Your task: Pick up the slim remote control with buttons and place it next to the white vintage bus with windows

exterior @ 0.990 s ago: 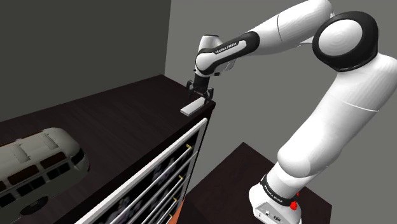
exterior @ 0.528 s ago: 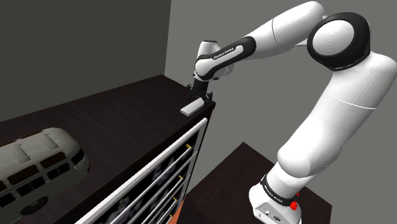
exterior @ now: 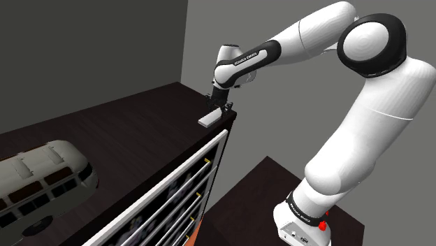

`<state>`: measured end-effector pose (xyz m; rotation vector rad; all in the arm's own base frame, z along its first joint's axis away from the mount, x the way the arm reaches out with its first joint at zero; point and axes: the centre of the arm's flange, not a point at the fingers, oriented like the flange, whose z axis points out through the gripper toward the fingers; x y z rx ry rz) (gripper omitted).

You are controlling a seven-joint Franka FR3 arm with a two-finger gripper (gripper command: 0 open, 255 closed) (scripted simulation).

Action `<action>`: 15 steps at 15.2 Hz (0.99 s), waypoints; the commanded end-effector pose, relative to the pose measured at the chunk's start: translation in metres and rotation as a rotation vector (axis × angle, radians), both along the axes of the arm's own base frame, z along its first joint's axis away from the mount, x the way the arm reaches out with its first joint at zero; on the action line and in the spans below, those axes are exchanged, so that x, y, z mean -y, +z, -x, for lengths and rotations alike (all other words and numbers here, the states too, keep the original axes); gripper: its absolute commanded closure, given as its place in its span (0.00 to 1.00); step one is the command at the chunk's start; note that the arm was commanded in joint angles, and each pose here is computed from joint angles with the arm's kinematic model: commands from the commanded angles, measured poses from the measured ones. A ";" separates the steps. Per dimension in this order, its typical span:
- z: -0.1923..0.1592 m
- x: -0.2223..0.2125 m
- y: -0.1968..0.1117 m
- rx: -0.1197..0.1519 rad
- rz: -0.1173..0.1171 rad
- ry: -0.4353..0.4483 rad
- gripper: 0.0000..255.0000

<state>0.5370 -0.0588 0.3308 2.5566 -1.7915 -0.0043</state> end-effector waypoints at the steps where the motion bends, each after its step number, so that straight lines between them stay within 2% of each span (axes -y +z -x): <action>1: 0.000 0.000 0.000 -0.001 0.000 0.000 1.00; 6: 0.000 0.000 0.000 0.000 0.000 0.000 1.00; 15: 0.000 0.000 0.047 0.000 0.000 0.000 1.00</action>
